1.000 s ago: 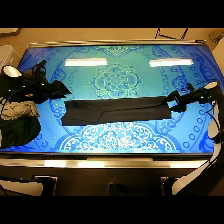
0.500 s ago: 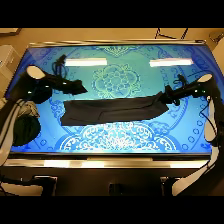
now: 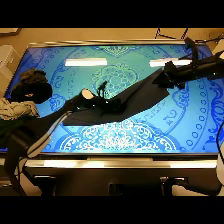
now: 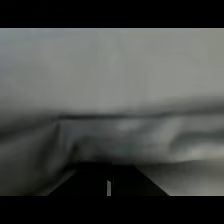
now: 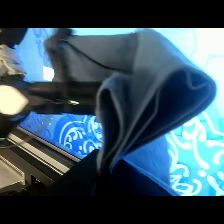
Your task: Fold the clothes and pants, and hang the long-sleeved shirts on hangers.
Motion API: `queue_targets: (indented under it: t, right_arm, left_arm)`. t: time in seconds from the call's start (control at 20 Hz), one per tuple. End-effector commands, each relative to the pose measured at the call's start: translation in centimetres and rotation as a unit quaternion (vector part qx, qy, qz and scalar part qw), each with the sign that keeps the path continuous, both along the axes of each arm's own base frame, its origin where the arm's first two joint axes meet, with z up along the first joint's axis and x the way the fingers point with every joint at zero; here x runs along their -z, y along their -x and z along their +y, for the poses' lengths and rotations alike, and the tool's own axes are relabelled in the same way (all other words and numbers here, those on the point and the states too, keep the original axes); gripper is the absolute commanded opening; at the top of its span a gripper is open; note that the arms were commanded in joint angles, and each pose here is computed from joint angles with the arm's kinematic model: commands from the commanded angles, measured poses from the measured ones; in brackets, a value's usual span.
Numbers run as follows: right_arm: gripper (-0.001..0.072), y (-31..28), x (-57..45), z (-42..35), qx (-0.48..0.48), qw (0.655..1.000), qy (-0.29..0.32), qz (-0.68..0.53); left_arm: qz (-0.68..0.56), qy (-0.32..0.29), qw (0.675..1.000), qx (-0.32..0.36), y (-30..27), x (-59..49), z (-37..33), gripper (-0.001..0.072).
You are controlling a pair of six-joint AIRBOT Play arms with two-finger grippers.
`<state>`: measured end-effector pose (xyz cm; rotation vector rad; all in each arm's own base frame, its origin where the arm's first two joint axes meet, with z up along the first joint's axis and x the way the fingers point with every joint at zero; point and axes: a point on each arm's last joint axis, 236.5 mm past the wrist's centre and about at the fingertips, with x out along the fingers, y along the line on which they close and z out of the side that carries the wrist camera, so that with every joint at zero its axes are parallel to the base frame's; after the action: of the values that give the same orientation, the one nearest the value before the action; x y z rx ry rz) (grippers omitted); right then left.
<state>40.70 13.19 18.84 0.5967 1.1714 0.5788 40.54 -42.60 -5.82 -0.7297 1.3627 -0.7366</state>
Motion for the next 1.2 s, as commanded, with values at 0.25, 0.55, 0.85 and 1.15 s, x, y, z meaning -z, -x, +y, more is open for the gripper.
queue_targets:
  t: [0.25, 0.55, 0.85, 1.15]
  right_arm:
    - [0.004, 0.6, -3.5, 2.7, 0.021, 0.999, -0.02, -0.034]
    - [0.004, -3.1, -0.5, 6.3, 0.014, 0.997, -0.074, -0.011]
    - [0.0041, -3.4, 7.7, 17.8, -0.053, 0.992, -0.103, 0.057]
    - [0.0204, -1.2, 19.1, 28.3, -0.046, 0.976, -0.123, 0.175]
  left_arm:
    - [0.06, 0.138, 0.98, -0.129, 1.4, -0.6, -10.4, 0.0025]
    - [-0.095, 0.023, 0.989, -0.11, -8.2, -4.2, 4.1, 0.002]
    - [-0.242, -0.102, 0.946, -0.189, -12.7, -18.5, 28.8, 0.0021]
    - [-0.339, -0.154, 0.898, -0.235, -7.8, -29.8, 37.0, 0.0023]
